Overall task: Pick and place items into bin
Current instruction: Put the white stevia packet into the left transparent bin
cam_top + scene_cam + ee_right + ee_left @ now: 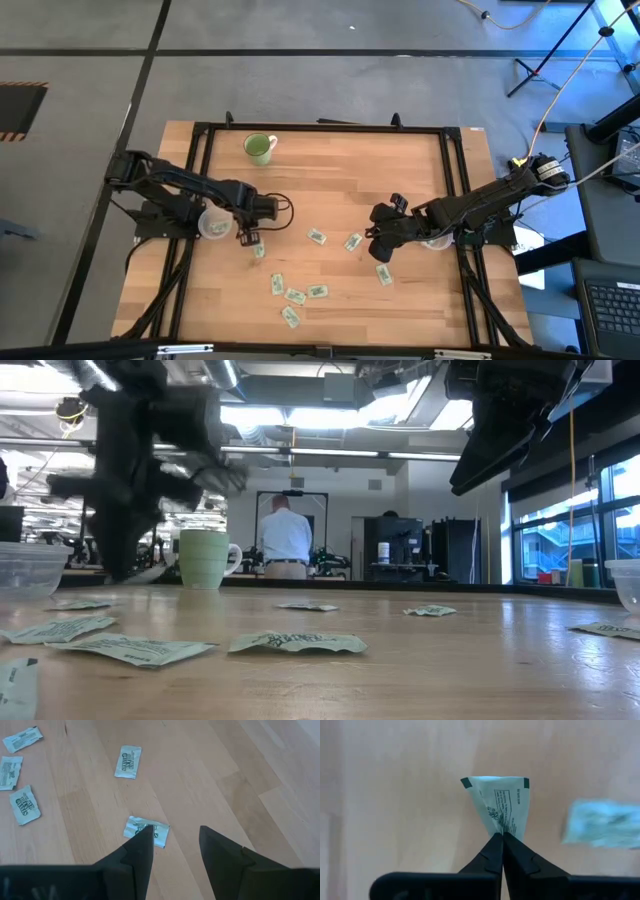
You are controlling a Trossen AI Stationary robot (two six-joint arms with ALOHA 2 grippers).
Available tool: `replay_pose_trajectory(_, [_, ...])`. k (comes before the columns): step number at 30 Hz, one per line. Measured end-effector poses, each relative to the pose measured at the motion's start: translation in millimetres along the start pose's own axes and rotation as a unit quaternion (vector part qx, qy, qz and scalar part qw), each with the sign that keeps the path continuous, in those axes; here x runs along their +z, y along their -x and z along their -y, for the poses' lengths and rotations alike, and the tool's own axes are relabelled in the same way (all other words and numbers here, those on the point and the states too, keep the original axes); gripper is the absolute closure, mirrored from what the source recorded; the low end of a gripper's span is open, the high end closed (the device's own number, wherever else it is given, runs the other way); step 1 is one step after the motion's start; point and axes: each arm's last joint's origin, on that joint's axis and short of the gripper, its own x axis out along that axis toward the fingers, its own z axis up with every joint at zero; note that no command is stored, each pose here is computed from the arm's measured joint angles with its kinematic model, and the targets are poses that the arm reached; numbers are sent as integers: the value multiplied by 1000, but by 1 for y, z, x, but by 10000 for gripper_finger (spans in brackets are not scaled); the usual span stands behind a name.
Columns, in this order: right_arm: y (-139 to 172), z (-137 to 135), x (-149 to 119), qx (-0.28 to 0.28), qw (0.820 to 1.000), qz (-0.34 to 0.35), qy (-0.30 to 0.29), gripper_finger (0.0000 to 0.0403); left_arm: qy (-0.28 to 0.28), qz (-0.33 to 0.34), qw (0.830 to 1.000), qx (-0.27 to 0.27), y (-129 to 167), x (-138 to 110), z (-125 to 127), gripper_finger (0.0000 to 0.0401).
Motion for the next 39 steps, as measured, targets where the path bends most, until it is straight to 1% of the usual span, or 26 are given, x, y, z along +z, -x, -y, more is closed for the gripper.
replay_pose_trajectory(3, [0,0,0,0,1000,-1,0,242,15,-14,1000,5,15,-9,-3,399])
replay_pose_trajectory(6, [0,0,0,-1,1000,-1,1,242,39,5,999,-2,32,-18,-3,399])
replay_pose_trajectory(8, [0,0,0,-1,1000,-1,1,242,59,2,998,-1,41,-29,-3,399])
replay_pose_trajectory(11, [0,0,0,-1,1000,-2,1,242,89,24,996,-5,56,-42,0,399])
replay_pose_trajectory(15, [0,0,0,-1,1000,-1,1,242,146,19,989,-2,70,-64,1,399])
replay_pose_trajectory(17, [0,0,0,-1,1000,-1,1,242,174,6,985,13,73,-74,1,399])
replay_pose_trajectory(19, [0,0,0,-1,1000,-1,2,242,195,6,980,29,75,-80,2,399])
replay_pose_trajectory(21, [0,0,0,0,1000,-1,1,242,203,9,978,39,75,-82,4,398])
replay_pose_trajectory(26, [0,0,0,0,1000,0,2,242,205,4,978,46,71,-83,11,399])
replay_pose_trajectory(29, [0,0,0,0,1000,-1,2,242,212,-22,976,51,57,-89,12,399])
replay_pose_trajectory(31, [0,-1,0,0,1000,0,2,242,212,-26,975,52,50,-91,12,399])
replay_pose_trajectory(34, [0,-1,0,1,1000,-1,3,242,217,-13,975,48,52,-89,15,399])
replay_pose_trajectory(39, [0,-1,-1,1,1000,0,2,242,218,-12,975,49,51,-90,15,398])
